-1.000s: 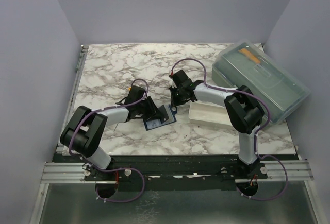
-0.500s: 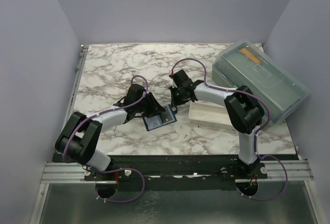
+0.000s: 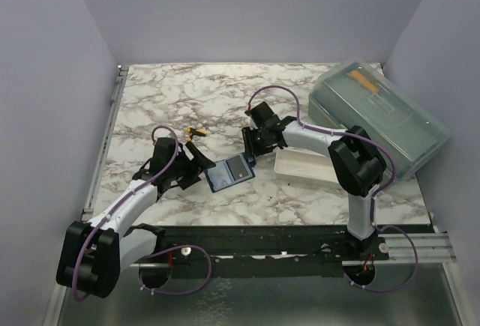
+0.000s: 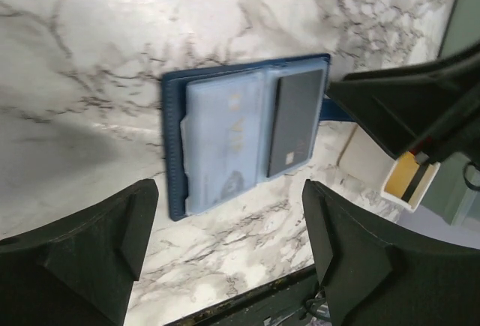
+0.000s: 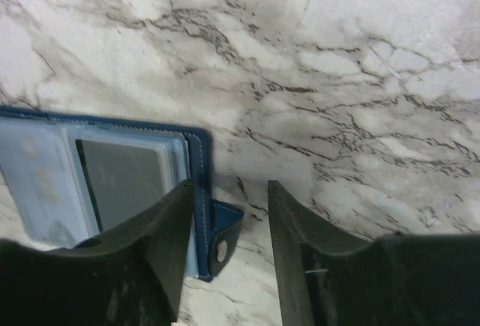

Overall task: Put the credit cards into the card holder
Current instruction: Close the card holder at the center of the board.

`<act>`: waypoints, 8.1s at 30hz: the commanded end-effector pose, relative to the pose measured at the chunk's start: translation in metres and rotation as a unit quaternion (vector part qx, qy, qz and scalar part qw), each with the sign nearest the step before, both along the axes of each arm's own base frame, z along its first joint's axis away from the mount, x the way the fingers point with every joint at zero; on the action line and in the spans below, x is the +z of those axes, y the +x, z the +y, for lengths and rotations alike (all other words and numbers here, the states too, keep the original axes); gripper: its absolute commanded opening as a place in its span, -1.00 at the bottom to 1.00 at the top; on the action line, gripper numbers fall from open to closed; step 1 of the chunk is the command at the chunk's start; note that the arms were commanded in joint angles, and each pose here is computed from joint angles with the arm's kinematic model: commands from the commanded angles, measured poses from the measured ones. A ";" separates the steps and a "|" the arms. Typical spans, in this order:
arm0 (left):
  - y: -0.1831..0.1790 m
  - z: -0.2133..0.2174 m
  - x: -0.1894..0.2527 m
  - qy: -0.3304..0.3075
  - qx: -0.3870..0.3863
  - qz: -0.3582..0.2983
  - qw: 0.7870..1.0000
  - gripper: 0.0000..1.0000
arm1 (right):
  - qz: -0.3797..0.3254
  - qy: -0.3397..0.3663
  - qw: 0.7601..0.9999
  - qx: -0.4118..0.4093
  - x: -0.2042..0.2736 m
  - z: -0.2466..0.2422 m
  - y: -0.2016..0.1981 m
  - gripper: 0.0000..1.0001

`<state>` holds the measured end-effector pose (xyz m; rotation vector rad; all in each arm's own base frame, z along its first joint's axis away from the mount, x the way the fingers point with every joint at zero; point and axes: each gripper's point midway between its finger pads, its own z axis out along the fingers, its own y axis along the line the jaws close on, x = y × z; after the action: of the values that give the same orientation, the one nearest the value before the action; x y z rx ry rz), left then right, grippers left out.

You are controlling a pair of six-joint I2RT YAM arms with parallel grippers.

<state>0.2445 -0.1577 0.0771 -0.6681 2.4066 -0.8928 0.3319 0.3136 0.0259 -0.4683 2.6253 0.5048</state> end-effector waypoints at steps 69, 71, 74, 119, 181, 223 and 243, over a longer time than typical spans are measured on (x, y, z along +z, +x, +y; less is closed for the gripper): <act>-0.020 0.014 -0.019 -0.009 0.028 -0.009 1.000 0.22 | 0.035 0.104 0.994 0.027 0.092 0.069 -0.061 -0.99; -0.022 0.017 -0.014 -0.006 0.035 -0.014 0.999 0.16 | 0.037 0.088 0.995 0.023 0.084 0.080 -0.068 -0.99; -0.023 0.029 -0.013 0.021 0.056 -0.014 0.998 0.11 | 0.039 0.103 0.993 0.037 0.083 0.103 -0.086 -0.96; -0.007 -0.061 0.017 -0.155 -0.180 0.001 0.971 -0.42 | 0.077 0.186 0.960 0.194 0.102 0.073 -0.161 0.10; 0.011 0.015 0.090 0.017 -0.041 -0.093 0.995 -0.19 | -0.061 -0.104 0.993 -0.009 0.102 -0.014 -0.041 -0.99; 0.059 -0.077 0.041 -0.171 -0.132 -0.024 0.976 -0.76 | -0.023 0.126 0.991 0.028 0.094 0.003 -0.040 -0.29; 0.070 -0.080 -0.048 -0.115 -0.109 0.069 0.985 -1.00 | 0.013 0.121 0.991 0.047 0.042 0.003 -0.008 -0.51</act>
<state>0.3102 -0.2407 0.0438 -0.5644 2.5513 -1.3384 0.3140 0.3061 0.0657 -0.4637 2.5711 0.8208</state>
